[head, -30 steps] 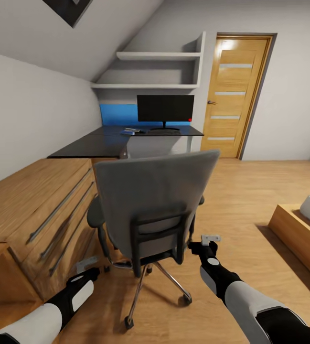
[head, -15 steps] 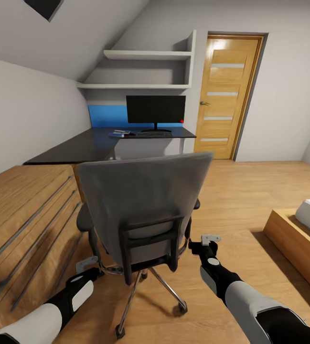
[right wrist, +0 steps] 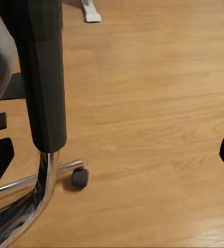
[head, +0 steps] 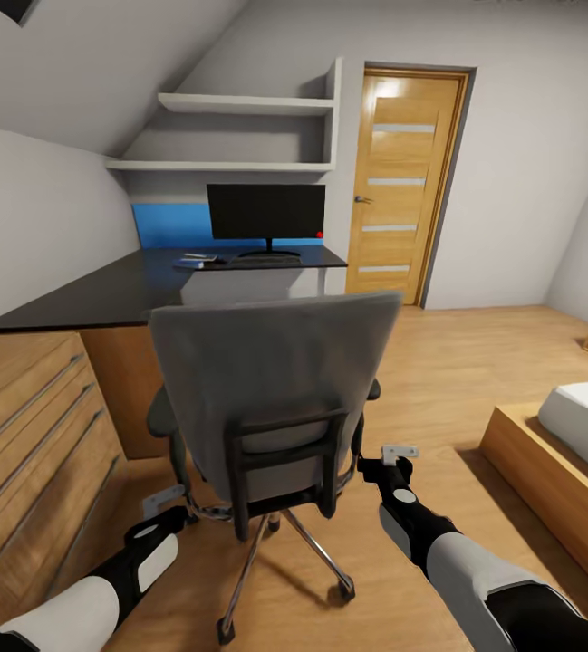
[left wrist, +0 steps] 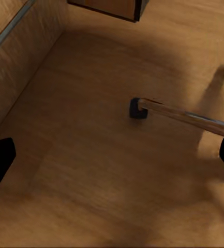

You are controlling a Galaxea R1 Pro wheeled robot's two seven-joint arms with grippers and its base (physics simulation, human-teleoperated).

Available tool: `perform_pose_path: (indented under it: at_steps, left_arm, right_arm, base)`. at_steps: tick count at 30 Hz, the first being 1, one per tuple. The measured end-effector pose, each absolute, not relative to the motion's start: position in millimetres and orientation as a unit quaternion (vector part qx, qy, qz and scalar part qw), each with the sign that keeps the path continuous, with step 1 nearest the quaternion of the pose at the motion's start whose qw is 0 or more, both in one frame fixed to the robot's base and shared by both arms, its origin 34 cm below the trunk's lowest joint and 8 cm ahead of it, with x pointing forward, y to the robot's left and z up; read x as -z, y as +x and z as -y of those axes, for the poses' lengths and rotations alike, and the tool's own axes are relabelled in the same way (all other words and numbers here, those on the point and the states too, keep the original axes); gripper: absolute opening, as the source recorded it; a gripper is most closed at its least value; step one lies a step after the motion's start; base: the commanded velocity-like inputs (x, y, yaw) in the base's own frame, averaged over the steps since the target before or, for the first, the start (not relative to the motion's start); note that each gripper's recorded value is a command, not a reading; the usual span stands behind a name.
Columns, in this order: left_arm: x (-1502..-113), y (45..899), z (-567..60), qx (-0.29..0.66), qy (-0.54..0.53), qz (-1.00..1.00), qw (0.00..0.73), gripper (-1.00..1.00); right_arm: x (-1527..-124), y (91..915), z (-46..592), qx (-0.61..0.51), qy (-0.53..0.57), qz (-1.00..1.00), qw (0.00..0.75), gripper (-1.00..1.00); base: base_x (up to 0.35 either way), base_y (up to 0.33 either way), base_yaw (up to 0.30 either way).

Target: In the bedroom, organize the workspace by keeping the computer under the desk, ensuring the monitor is on the desk, placing the keyboard on the desk next to the monitor, placing the mouse on the desk next to the keyboard, moving the folder from the swivel chair onto the desk next to the mouse, stacking the notebook on top of the folder with the pen on top of the notebook, and positioning the swivel chair next to the desk.

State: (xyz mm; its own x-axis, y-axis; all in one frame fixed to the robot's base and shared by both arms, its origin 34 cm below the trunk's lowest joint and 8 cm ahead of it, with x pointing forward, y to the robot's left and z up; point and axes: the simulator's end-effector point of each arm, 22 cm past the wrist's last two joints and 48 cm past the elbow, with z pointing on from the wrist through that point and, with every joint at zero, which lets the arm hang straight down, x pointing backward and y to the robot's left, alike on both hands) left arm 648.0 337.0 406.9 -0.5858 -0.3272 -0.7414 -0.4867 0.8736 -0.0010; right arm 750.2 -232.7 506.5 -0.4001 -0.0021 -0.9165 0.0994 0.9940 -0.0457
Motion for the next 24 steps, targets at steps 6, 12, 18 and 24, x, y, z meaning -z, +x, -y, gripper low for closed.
perform_pose_path:
  at_steps: [6, 12, 18, 24]
  left_arm:
    - [-404.1, 643.0, -341.0, -0.107, -0.229, -0.886, 0.388, 1.00]
    - [-409.9, 650.6, -333.4, -0.099, -0.223, -0.885, 0.397, 1.00]
    - [-408.7, 650.5, -333.3, -0.099, -0.222, -0.886, 0.396, 1.00]
    - [-408.5, 650.4, -333.3, -0.099, -0.222, -0.886, 0.395, 1.00]
  right_arm:
    - [-509.7, 750.5, 232.4, 0.046, 0.029, -0.834, 0.549, 1.00]
    - [-509.5, 750.4, 234.3, 0.051, 0.028, -0.833, 0.550, 1.00]
    - [-508.9, 751.1, 226.1, 0.047, 0.016, -0.834, 0.550, 1.00]
    - [-509.0, 751.1, 226.2, 0.048, 0.016, -0.834, 0.550, 1.00]
  base:
    - [0.300, -0.111, -0.106]
    - [0.229, -0.003, 0.131]
    - [-0.249, -0.069, 0.035]
    - [-0.303, -0.173, 0.001]
